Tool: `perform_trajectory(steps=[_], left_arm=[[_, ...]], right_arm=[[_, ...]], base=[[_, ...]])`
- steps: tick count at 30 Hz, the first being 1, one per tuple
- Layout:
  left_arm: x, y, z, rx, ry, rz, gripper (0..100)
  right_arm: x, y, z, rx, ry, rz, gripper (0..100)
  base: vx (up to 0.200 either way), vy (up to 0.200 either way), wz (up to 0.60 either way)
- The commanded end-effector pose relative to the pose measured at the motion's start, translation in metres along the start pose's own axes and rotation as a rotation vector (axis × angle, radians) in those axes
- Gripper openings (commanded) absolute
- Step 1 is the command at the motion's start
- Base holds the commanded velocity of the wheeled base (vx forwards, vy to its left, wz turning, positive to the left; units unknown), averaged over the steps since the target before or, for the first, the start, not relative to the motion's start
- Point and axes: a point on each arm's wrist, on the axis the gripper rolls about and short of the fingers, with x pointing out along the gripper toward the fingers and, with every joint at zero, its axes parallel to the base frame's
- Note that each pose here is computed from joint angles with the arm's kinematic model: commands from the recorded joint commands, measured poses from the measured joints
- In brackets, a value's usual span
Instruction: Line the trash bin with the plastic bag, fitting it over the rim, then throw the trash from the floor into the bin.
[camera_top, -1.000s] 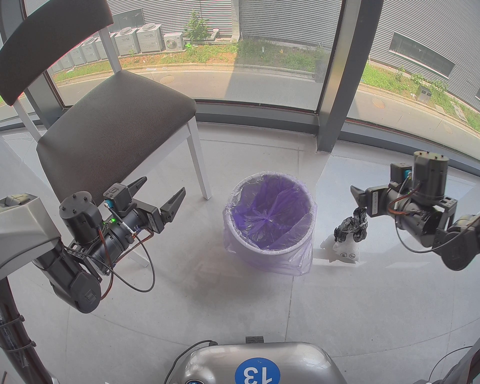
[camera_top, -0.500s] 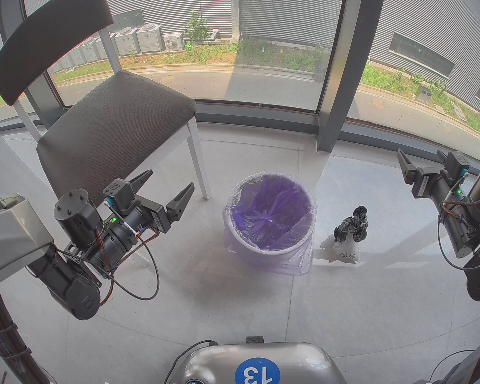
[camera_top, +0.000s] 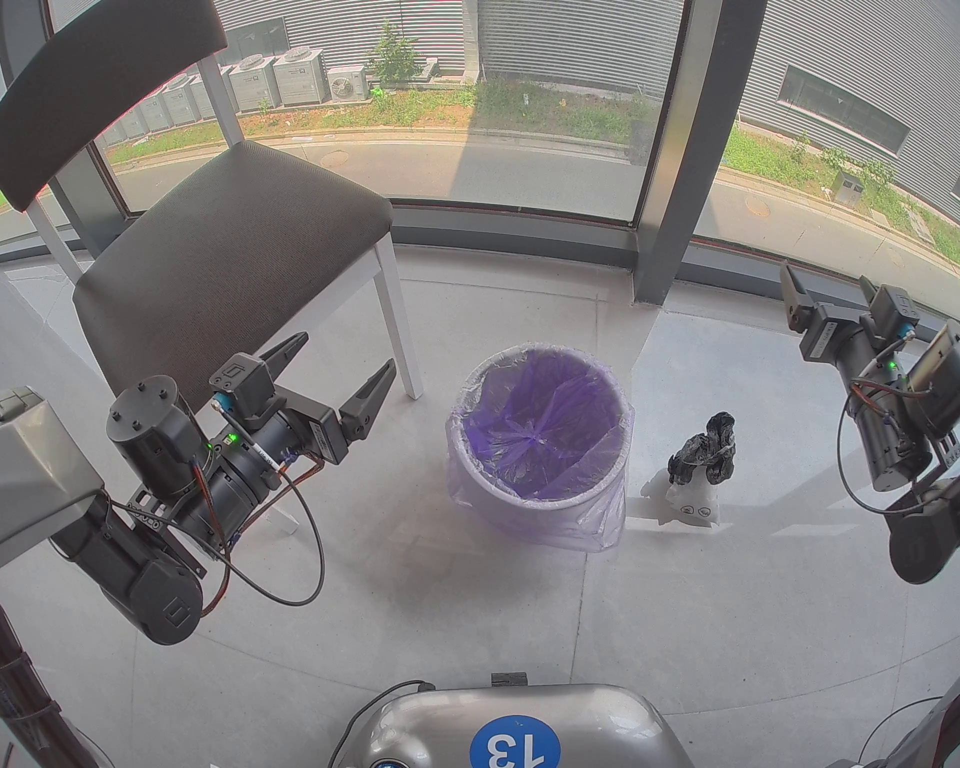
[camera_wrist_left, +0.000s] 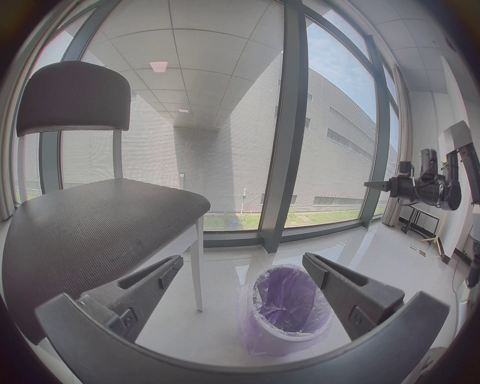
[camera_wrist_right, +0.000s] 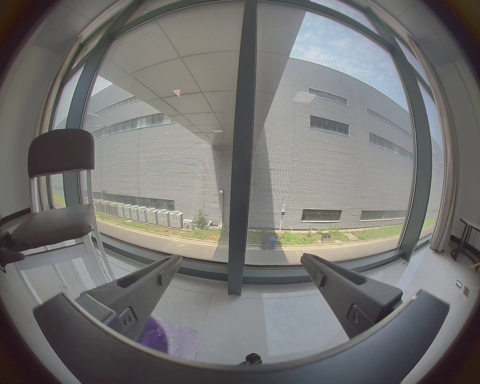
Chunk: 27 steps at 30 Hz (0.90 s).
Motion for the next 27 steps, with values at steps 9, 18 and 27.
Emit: perform_trajectory(steps=[9,18,27], left_arm=[[-0.001,-0.002,0.002,0.002,-0.017,-0.005,100],[0.000,-0.003,0.000,0.001,-0.013,-0.010,100],[0.000,-0.008,-0.007,0.006,0.014,-0.024,100]], right_arm=[[0.056,-0.014,-0.121,0.025,0.177,-0.063,100],[0.066,-0.016,-0.172,0.012,0.247,-0.081,100],[0.072,-0.021,-0.225,-0.009,0.302,-0.101,100]], base=[[0.000,0.000,0.00],[0.000,0.000,0.00],[0.000,0.000,0.00]])
